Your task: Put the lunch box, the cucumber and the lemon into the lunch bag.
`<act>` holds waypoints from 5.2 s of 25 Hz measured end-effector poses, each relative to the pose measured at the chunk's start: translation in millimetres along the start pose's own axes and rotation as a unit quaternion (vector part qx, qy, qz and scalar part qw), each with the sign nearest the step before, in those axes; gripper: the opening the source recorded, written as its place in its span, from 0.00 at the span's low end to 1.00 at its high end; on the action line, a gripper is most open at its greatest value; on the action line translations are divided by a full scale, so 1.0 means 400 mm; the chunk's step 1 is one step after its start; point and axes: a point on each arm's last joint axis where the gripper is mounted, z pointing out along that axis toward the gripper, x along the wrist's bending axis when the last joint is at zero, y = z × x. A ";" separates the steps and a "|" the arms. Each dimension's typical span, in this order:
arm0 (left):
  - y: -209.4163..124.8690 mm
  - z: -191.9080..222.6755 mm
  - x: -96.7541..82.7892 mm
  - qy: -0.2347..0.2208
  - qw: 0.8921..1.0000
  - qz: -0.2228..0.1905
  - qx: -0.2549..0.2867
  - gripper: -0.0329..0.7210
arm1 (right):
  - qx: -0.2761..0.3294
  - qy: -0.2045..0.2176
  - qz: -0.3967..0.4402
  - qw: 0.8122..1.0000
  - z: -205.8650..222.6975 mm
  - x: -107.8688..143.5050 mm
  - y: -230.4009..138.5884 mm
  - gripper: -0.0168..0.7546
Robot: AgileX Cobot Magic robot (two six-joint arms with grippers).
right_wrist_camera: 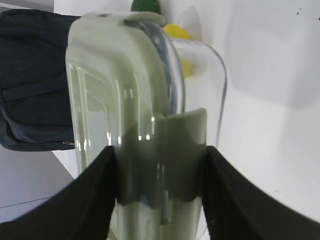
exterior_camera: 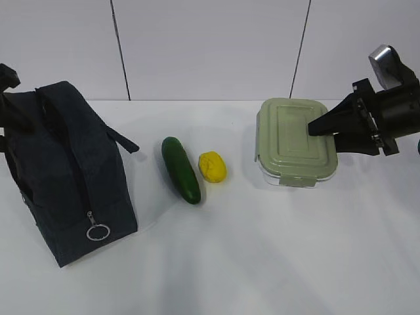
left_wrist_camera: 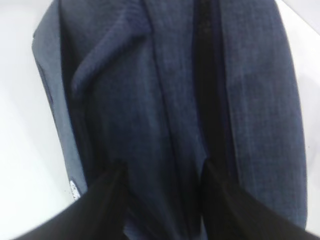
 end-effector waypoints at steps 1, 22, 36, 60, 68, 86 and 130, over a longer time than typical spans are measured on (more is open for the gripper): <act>0.003 0.001 0.003 0.001 1.000 -0.003 -0.002 0.46 | 0.000 0.000 0.000 1.000 0.000 0.000 0.000 0.51; 0.010 -0.042 -0.039 -0.025 0.998 0.049 0.042 0.04 | 0.005 0.014 0.001 1.000 0.025 0.023 -0.001 0.51; 0.026 -0.087 -0.065 -0.001 0.991 0.107 0.076 0.04 | 0.018 0.046 -0.003 0.999 0.086 0.094 0.002 0.51; -0.075 -0.060 -0.163 0.014 0.973 0.217 0.081 0.04 | 0.044 0.097 -0.001 0.994 0.176 0.187 -0.026 0.51; -0.076 -0.058 -0.165 0.012 0.974 0.213 0.080 0.04 | 0.029 0.114 -0.019 0.993 0.175 0.236 0.008 0.51; -0.069 -0.044 -0.178 -0.010 0.978 0.197 0.063 0.04 | 0.045 0.156 -0.062 0.985 0.211 0.363 0.018 0.51; -0.125 -0.035 -0.242 -0.093 0.975 0.179 0.096 0.04 | 0.129 0.147 -0.035 0.980 0.411 0.278 -0.038 0.51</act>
